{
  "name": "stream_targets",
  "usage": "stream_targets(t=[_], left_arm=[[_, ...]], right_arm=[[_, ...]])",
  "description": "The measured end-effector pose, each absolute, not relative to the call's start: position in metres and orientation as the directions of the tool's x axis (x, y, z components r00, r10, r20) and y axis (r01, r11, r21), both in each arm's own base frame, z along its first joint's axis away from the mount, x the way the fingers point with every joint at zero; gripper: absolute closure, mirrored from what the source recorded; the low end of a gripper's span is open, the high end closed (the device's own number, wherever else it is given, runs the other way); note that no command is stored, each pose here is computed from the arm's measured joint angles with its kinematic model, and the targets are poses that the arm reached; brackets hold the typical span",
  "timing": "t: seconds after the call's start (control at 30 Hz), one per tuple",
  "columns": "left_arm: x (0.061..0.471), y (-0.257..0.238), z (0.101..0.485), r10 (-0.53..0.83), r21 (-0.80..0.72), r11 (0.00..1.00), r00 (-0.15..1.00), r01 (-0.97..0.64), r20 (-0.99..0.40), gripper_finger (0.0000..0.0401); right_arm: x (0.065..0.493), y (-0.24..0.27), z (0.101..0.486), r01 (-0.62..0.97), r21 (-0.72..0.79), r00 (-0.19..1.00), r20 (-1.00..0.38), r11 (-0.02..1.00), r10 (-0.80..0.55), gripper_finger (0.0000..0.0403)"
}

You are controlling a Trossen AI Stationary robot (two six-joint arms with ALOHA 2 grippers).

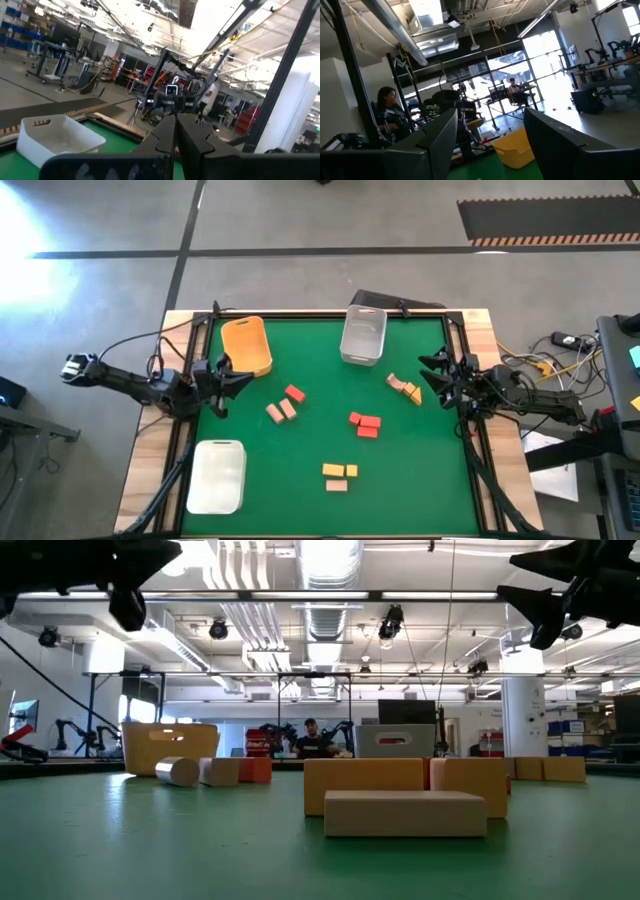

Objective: Sort & place blocks by color
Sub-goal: Put the orange block into the white bin

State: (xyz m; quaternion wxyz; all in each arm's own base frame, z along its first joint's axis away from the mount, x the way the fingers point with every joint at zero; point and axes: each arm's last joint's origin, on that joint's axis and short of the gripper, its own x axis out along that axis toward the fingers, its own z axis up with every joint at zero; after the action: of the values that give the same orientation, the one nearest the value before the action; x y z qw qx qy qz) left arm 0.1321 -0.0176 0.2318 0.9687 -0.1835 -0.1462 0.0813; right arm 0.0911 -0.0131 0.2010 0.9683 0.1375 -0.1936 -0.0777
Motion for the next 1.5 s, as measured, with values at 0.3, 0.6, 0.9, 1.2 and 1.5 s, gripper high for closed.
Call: stream_targets(t=[0.3, 0.6, 0.9, 1.2, 1.5], left_arm=[[0.18, -0.028, 0.248, 0.195, -0.317, 0.932, 0.98, -0.177, 0.027, 0.0401], [0.229, -0.02, 0.281, 0.261, -0.141, 0.938, 0.913, -0.317, -0.314, 0.0401], [0.254, -0.002, 0.267, 0.067, -0.102, 0.975, 0.695, -0.199, -0.716, 0.0401], [0.265, 0.021, 0.242, 0.077, 0.027, 0.994, 0.503, -0.105, -0.861, 0.0401], [0.28, 0.04, 0.226, 0.098, 0.112, 0.994, 0.451, 0.005, -0.887, 0.034]], right_arm=[[0.09, -0.014, 0.202, 0.14, 0.267, 0.901, 0.365, 0.954, -0.234, 0.0184], [0.09, -0.015, 0.201, 0.178, 0.248, 0.898, 0.355, 0.952, -0.26, 0.0184], [0.092, -0.015, 0.198, 0.179, 0.256, 0.909, 0.326, 0.95, -0.259, 0.0184], [0.092, -0.015, 0.196, 0.181, 0.266, 0.917, 0.303, 0.947, -0.26, 0.0184], [0.092, -0.015, 0.196, 0.184, 0.261, 0.918, 0.299, 0.948, -0.261, 0.0184]])
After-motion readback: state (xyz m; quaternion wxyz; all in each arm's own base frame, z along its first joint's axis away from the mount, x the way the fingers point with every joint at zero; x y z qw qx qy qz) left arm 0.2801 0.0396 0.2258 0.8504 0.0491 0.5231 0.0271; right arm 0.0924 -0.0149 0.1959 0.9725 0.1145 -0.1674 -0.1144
